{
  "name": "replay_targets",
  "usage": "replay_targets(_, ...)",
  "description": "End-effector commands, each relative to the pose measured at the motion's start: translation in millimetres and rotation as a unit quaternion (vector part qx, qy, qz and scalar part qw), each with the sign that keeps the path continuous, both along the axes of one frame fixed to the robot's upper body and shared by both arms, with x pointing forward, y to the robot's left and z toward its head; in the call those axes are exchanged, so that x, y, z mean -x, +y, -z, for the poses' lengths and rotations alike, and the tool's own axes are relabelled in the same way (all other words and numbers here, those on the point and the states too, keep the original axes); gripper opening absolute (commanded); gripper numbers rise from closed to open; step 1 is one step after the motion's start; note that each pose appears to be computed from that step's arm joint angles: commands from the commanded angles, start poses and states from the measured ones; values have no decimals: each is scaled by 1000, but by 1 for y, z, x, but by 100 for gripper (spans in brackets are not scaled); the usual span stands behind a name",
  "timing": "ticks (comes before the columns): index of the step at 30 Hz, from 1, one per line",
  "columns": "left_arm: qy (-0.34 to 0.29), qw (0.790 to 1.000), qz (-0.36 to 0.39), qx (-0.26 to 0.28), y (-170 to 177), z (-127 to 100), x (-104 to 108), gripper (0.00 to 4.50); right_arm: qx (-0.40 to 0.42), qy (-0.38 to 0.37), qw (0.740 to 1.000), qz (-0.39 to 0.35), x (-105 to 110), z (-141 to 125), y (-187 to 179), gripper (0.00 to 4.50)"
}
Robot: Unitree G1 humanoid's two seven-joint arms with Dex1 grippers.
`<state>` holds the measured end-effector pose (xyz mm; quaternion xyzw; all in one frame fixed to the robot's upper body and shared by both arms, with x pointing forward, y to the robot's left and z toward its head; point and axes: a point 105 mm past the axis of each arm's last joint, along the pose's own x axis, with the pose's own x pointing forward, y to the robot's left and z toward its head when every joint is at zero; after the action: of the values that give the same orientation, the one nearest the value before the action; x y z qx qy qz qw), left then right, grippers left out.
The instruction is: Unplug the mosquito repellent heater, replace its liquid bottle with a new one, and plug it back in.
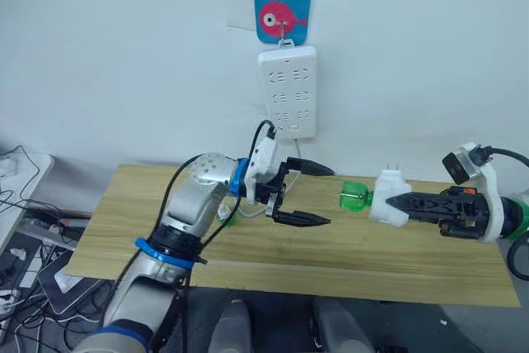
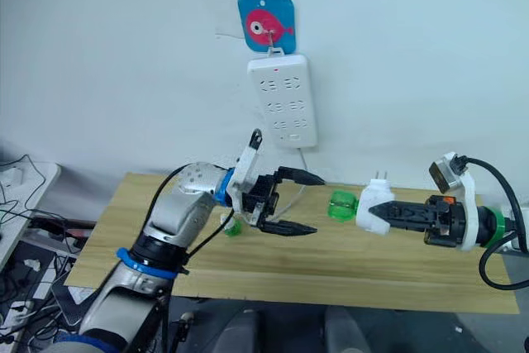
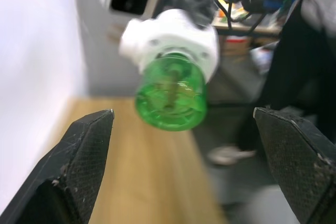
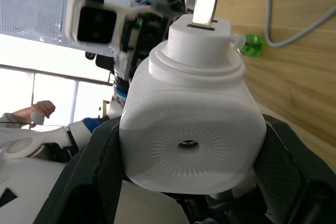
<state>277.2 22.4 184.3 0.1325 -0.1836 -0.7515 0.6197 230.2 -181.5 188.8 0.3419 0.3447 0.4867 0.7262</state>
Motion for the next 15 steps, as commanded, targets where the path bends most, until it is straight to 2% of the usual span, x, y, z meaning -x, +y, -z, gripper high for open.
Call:
replay_targets(1,-174,983,-14,54,5,-13,2,449,-20,-17,1000,-12,0,-11,4,302)
replay_targets(5,-308,947,-18,85,-2,-11,5,449,-24,-16,999,-22,1,-12,7,302)
replay_targets(7,-344,934,-19,90,-6,-8,4,449,-25,-17,999,-27,1,-13,8,302)
replay_targets(15,-385,916,-28,111,-24,-3,1,449,-28,-18,998,-46,4,-12,16,302)
